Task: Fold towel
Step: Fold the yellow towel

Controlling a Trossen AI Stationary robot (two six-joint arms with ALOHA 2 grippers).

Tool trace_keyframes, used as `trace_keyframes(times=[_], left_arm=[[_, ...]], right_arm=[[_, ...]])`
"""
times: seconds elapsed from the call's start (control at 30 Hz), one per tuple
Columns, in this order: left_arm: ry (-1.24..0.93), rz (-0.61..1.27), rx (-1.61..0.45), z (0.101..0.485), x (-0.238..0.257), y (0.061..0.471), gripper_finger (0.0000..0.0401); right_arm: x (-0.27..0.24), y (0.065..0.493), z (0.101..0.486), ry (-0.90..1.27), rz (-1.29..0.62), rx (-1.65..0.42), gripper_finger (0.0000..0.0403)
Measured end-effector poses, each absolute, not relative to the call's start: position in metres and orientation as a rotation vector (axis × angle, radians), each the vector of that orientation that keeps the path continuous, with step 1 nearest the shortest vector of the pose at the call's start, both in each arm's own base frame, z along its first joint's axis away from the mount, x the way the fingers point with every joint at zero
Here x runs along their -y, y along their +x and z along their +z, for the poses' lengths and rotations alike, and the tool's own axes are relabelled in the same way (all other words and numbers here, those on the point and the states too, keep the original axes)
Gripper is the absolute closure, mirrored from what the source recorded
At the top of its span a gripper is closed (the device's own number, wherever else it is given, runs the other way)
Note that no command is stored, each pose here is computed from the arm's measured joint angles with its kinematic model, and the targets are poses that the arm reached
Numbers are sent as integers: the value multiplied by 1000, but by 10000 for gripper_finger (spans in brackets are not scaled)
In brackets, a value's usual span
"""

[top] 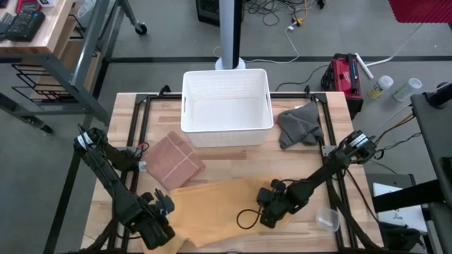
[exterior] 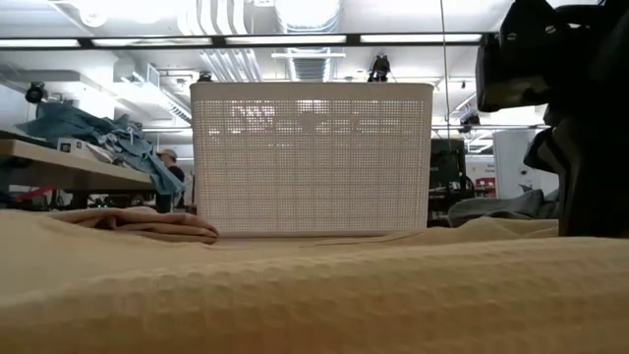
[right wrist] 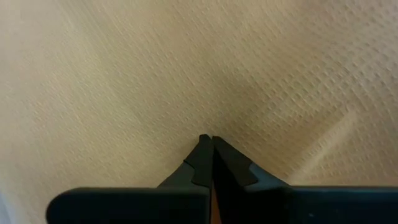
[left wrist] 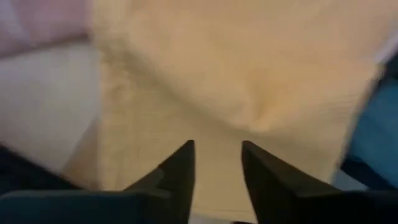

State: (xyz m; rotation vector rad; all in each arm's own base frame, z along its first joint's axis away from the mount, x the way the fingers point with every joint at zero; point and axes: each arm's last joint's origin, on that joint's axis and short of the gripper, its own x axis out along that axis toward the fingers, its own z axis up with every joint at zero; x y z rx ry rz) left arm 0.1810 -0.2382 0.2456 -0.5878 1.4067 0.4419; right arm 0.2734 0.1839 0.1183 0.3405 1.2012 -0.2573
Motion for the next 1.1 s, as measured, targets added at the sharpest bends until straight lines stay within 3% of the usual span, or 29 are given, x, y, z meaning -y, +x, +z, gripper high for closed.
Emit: trace_keyframes(times=[0.13,0.27,0.37,0.53,0.7,0.9,1.1], left_arm=[[-544,447,-1348,246,237,182,233],[-488,327,-878,254,238,220,208],[-412,262,-702,252,231,257,211],[-350,194,-699,222,207,308,236],[-326,244,-766,185,183,341,261],[-359,183,-846,146,177,362,288],[-416,187,-921,116,183,364,314]], right_arm=[[-185,276,119,357,-247,-1177,403],[-184,274,122,345,-255,-1170,403],[-186,271,134,354,-236,-1140,403],[-190,254,157,327,-222,-1124,403],[-186,231,171,297,-354,-1153,403],[-177,207,169,284,-580,-1268,403],[-181,203,164,322,-565,-1295,402]])
